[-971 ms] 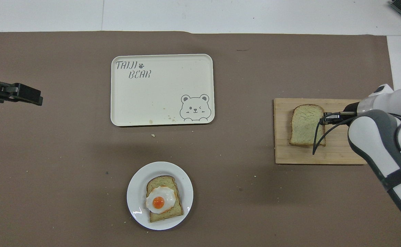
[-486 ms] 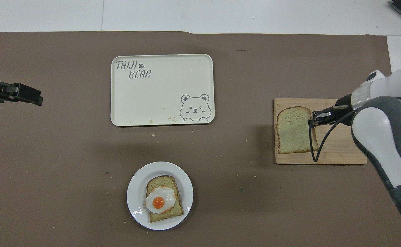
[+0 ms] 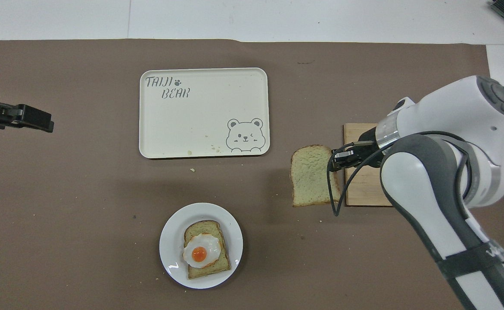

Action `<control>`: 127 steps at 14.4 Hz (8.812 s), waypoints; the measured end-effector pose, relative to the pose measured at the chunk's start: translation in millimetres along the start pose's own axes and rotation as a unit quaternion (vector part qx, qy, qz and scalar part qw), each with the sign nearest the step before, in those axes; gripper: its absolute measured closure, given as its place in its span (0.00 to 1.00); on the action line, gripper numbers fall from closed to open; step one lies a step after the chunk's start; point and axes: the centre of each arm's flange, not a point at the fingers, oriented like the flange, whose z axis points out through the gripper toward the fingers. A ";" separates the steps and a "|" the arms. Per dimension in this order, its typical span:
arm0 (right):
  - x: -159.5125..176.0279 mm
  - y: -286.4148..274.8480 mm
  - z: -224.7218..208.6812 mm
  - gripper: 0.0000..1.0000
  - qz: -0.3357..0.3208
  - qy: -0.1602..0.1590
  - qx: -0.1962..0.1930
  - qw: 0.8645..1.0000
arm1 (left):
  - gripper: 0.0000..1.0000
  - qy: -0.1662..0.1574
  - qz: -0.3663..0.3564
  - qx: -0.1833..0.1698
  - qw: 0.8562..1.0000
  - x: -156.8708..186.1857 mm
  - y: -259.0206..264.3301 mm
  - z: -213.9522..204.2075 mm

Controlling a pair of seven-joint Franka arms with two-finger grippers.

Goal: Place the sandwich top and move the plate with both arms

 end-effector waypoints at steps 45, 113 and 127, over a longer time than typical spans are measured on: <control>19.4 48.1 -47.7 0.00 0.097 0.116 -0.149 0.977 | 0.00 -0.009 0.051 -0.161 0.986 -16.6 -10.7 121.4; -84.0 90.9 -243.5 0.00 0.087 0.086 -0.204 0.971 | 0.91 -0.012 -0.146 -0.353 0.924 93.5 77.0 322.3; -84.1 91.6 -243.8 0.00 0.088 0.086 -0.204 0.971 | 0.00 0.019 -0.072 -0.174 0.982 89.9 21.0 206.8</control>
